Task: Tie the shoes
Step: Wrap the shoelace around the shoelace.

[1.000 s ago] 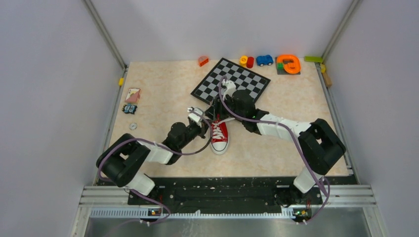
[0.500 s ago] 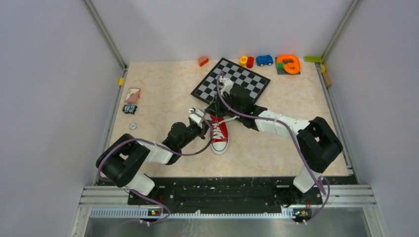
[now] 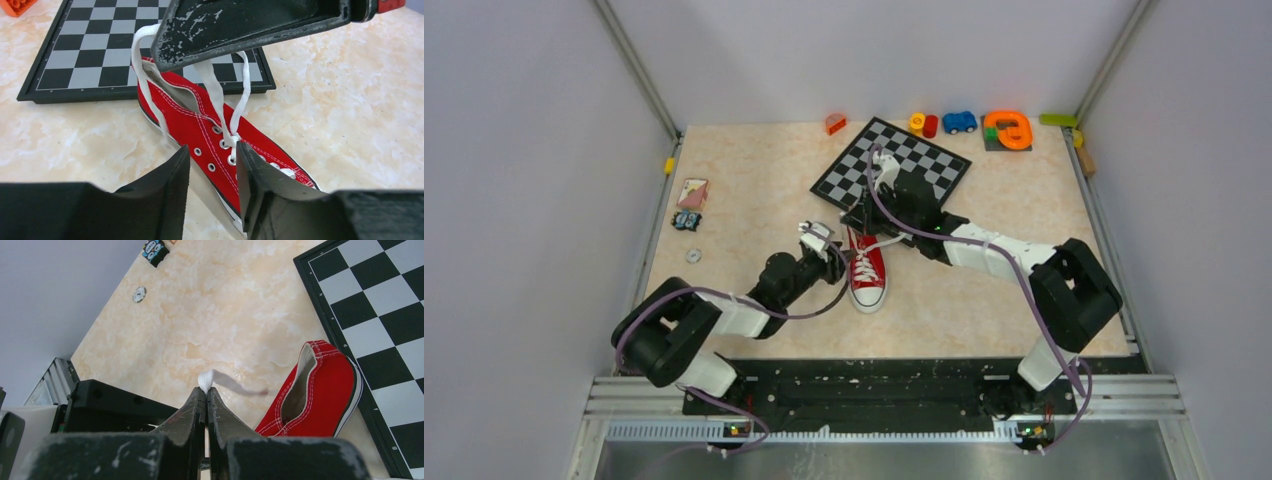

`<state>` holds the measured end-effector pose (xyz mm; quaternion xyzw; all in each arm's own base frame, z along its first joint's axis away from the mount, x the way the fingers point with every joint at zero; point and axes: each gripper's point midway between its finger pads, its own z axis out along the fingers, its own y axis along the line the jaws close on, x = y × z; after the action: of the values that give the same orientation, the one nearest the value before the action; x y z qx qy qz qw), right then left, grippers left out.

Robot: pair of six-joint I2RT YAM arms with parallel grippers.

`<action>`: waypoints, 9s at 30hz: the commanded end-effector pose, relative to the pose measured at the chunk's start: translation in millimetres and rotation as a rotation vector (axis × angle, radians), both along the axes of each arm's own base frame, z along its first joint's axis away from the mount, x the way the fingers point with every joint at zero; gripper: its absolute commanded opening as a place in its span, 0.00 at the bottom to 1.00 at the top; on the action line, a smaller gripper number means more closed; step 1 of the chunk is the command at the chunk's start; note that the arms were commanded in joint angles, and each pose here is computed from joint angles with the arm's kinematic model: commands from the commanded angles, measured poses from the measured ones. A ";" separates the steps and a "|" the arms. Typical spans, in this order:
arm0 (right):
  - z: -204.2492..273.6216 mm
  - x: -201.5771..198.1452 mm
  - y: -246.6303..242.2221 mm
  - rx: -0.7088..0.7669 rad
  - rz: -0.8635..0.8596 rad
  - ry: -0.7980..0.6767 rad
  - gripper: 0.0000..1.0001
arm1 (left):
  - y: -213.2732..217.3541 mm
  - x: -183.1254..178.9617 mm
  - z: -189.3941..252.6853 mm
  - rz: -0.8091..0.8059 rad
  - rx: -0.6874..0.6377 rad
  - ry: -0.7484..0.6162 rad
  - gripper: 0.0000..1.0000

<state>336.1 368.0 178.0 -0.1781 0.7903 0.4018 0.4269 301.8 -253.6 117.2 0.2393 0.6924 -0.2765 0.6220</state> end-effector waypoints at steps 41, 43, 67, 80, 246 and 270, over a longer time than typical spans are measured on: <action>38.3 -3.9 1.0 0.083 0.031 -0.067 0.00 | -13.8 31.7 39.9 -0.029 -0.070 -0.146 0.24; 39.3 -3.8 0.6 0.084 0.029 -0.069 0.00 | -12.4 30.7 38.0 -0.037 -0.066 -0.143 0.11; 2.0 -0.9 -126.0 -0.063 -0.472 0.031 0.64 | -14.0 24.6 13.8 -0.108 0.126 -0.003 0.00; -59.1 21.7 -170.9 -0.206 -0.705 0.291 0.55 | -16.9 23.5 9.9 -0.133 0.140 -0.012 0.00; -60.2 -37.9 -66.0 0.139 -0.189 0.576 0.00 | 18.8 39.6 -7.2 -0.307 0.783 -0.116 0.00; -59.4 -83.9 -120.8 -0.278 0.123 0.078 0.41 | 5.6 30.3 -11.7 -0.356 0.709 -0.171 0.00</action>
<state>239.8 245.5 77.5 -0.1862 0.8860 0.3356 0.2602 328.7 -242.7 94.4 0.5831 0.6528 -0.0986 0.4734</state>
